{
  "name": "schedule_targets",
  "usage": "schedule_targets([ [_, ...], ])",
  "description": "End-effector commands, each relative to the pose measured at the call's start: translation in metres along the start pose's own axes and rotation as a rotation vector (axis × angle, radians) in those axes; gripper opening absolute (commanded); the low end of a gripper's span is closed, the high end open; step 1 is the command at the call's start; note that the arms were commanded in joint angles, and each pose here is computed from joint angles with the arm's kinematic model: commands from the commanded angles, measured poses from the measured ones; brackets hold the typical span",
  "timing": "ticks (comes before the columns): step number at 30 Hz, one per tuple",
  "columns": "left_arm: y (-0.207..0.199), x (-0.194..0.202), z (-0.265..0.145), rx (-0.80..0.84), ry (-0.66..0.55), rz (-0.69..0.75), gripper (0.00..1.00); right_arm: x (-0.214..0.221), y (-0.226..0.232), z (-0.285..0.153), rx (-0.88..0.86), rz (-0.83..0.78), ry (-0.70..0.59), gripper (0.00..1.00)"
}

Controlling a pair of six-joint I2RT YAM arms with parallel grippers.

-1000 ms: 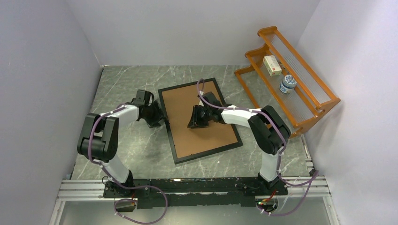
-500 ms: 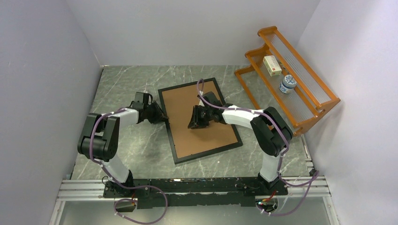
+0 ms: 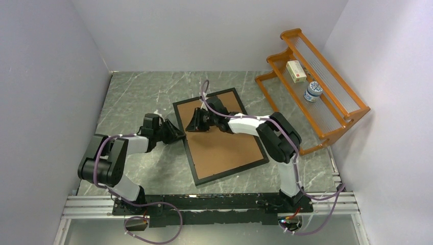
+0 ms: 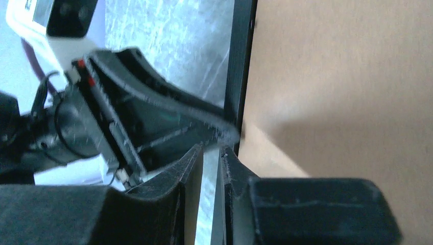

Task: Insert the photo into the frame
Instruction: Install the photo frame at the center of the board.

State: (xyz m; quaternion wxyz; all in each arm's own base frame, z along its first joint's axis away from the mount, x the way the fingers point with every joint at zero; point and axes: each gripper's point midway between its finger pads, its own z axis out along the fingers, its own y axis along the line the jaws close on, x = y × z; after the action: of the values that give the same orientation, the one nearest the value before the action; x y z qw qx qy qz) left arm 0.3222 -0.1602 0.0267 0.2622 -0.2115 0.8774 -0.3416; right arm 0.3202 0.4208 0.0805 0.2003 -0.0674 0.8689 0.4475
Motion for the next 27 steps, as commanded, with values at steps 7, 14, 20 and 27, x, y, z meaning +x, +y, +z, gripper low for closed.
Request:
schedule_targets([
  [7,0.051,0.096,-0.015,-0.077,0.270,-0.146,0.19,-0.041,0.028,0.046,-0.154,-0.060,-0.082,0.22],
  [14,0.060,0.112,-0.010,-0.048,0.298,-0.213,0.18,-0.049,0.015,0.068,-0.127,-0.060,-0.083,0.19],
  [20,0.068,0.115,-0.012,-0.080,0.289,-0.225,0.18,-0.051,-0.012,0.069,-0.059,-0.025,-0.088,0.17],
  [27,0.072,0.109,-0.018,-0.130,0.261,-0.195,0.18,-0.056,-0.050,0.057,0.003,0.021,-0.102,0.16],
])
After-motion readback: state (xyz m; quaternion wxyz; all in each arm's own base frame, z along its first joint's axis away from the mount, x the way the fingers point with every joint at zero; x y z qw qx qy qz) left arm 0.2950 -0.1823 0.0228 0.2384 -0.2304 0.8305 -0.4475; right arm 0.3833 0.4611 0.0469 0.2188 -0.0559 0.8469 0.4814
